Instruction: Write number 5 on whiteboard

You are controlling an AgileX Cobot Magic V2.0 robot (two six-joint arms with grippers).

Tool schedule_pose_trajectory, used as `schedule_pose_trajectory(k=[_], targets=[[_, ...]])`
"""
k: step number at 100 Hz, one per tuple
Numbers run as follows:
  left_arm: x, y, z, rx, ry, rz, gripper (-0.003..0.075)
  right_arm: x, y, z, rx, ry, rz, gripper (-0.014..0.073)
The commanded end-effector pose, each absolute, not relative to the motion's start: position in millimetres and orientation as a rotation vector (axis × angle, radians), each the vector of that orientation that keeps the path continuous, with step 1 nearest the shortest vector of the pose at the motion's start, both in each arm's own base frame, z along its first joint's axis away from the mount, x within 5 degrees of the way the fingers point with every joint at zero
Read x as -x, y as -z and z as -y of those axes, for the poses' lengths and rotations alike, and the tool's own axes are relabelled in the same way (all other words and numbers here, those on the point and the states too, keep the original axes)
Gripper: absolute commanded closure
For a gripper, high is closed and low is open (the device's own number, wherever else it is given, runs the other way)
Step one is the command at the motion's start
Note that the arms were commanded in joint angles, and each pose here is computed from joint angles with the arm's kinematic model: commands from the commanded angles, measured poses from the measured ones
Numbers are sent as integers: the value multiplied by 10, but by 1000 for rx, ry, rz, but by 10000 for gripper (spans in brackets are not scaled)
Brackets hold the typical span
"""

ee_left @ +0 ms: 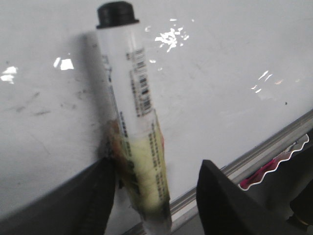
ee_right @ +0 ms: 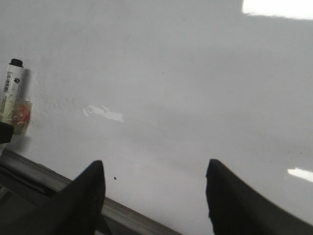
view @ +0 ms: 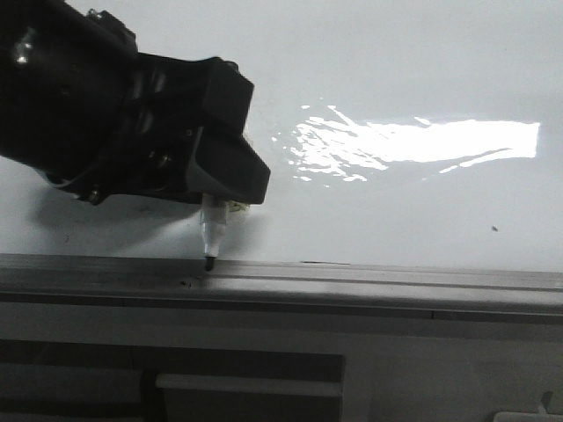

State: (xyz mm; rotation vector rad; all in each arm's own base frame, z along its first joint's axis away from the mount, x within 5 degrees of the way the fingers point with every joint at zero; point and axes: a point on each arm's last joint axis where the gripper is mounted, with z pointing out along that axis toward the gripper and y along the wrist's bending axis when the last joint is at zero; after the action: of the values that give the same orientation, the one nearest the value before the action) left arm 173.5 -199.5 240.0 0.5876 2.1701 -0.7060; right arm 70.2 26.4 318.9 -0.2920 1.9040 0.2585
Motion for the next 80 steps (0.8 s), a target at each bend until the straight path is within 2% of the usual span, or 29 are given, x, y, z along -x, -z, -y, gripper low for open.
schedule_pose_trajectory(k=[1, 8, 10, 15, 30, 41, 51, 67, 80], targets=[[-1795, -2472, 2012, -547, 695, -2135, 436, -730, -3352, -272, 280, -267, -1818, 189], [-1779, -2464, 2019, -566, 706, -2144, 570, -724, -3353, -287, 290, -288, -1816, 189], [-1770, -2460, 2023, -575, 713, -2151, 636, -721, -3353, -296, 296, -300, -1815, 189], [-1753, -2451, 2030, -608, 717, -2156, 737, -708, -3358, -322, 322, -329, -1813, 189], [-1622, -2549, 2084, -909, 680, -2066, 741, -645, -3408, -469, 564, -414, -1782, 189], [-1488, -2708, 2127, -1206, 548, -1860, 741, -648, -3427, -607, 779, -464, -1748, 189], [-1337, -2836, 2147, -1422, 413, -1631, 741, -718, -3440, -715, 893, -477, -1724, 189], [-1148, -2930, 2168, -1613, 281, -1377, 741, -822, -3462, -887, 1003, -503, -1686, 189], [-1070, -2949, 2199, -1676, 239, -1275, 741, -878, -3490, -1043, 1078, -536, -1655, 189]])
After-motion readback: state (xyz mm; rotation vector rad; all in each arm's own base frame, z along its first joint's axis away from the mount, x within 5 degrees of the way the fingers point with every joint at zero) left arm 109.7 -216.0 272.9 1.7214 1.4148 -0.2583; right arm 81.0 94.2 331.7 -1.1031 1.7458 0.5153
